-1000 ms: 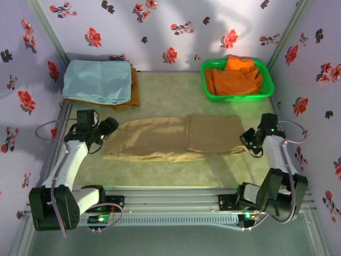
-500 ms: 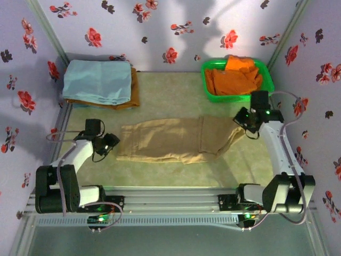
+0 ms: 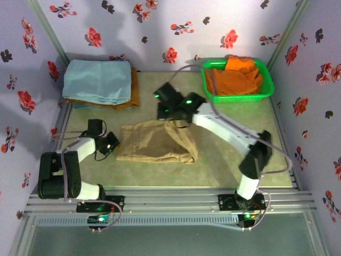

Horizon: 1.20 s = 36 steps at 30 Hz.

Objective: Fold and stack the trousers

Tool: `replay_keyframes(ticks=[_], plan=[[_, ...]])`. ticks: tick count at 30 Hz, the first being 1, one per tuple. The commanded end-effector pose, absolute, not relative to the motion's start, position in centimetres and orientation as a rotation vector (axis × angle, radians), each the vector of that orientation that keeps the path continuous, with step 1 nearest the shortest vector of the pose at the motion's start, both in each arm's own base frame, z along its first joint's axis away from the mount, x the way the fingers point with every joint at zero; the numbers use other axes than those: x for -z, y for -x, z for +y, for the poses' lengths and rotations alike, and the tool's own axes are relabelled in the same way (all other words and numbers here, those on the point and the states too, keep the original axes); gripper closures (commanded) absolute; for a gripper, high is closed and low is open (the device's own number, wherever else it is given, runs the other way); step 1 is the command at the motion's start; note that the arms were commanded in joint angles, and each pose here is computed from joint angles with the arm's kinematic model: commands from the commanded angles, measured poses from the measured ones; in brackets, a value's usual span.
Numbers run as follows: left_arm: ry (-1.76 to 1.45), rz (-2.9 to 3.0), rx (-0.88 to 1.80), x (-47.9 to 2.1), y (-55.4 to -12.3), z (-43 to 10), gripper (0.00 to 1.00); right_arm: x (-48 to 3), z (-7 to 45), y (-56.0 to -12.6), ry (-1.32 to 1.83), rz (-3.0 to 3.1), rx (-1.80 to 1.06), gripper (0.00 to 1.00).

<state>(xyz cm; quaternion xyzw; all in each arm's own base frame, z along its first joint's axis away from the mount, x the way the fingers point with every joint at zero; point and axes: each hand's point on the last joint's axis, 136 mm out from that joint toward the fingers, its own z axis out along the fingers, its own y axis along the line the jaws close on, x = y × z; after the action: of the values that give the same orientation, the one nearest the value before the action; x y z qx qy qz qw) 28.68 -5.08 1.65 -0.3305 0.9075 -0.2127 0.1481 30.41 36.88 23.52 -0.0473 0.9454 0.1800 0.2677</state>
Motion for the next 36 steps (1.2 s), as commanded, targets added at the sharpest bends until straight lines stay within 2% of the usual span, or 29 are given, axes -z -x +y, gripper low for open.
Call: replay_keyframes(ticks=[1, 7, 11, 17, 20, 22, 23, 25, 28, 29, 32, 36], plan=[[0.927, 2.606, 0.686, -1.2, -28.7, -5.9, 1.00, -22.7, 42.2, -30.6, 0.045, 2.518, -0.514, 1.00], [0.961, 2.600, 0.693, -0.7, -28.2, -5.8, 1.00, -15.7, 50.3, -29.6, 0.020, 2.605, -0.518, 1.00], [0.968, 2.591, 0.698, -0.9, -28.0, -5.7, 1.00, -12.3, 51.9, -28.0, 0.050, 2.665, -0.498, 1.00], [1.056, 2.527, 0.679, -1.9, -27.4, -3.8, 0.99, -12.5, 53.6, -25.2, 0.111, 2.715, -0.624, 0.99], [1.097, 2.489, 0.644, -2.6, -27.0, -2.6, 0.86, -14.2, 54.0, -23.9, 0.138, 2.684, -0.676, 0.96], [1.121, 2.476, 0.633, -3.0, -26.8, -2.1, 0.78, -14.5, 54.4, -23.1, 0.169, 2.693, -0.731, 0.86], [1.128, 2.471, 0.629, -3.2, -26.8, -1.9, 0.76, -14.0, 54.4, -22.4, 0.187, 2.720, -0.757, 0.76], [1.148, 2.467, 0.615, -3.4, -26.5, -1.3, 0.73, -13.5, 54.4, -21.0, 0.216, 2.760, -0.817, 0.67], [1.154, 2.451, 0.611, -4.4, -26.4, -0.9, 0.65, -14.8, 53.4, -19.2, 0.268, 2.755, -0.916, 0.49], [1.142, 2.449, 0.613, -4.9, -26.5, -1.0, 0.61, -15.8, 52.3, -19.0, 0.283, 2.731, -0.917, 0.46], [1.063, 2.463, 0.628, -6.8, -27.0, -1.9, 0.53, -18.3, 46.8, -20.8, 0.268, 2.643, -0.795, 0.41], [0.869, 2.542, 0.551, -8.9, -27.9, -4.1, 0.47, -17.2, 37.1, -25.5, 0.129, 2.643, -0.604, 0.39]])
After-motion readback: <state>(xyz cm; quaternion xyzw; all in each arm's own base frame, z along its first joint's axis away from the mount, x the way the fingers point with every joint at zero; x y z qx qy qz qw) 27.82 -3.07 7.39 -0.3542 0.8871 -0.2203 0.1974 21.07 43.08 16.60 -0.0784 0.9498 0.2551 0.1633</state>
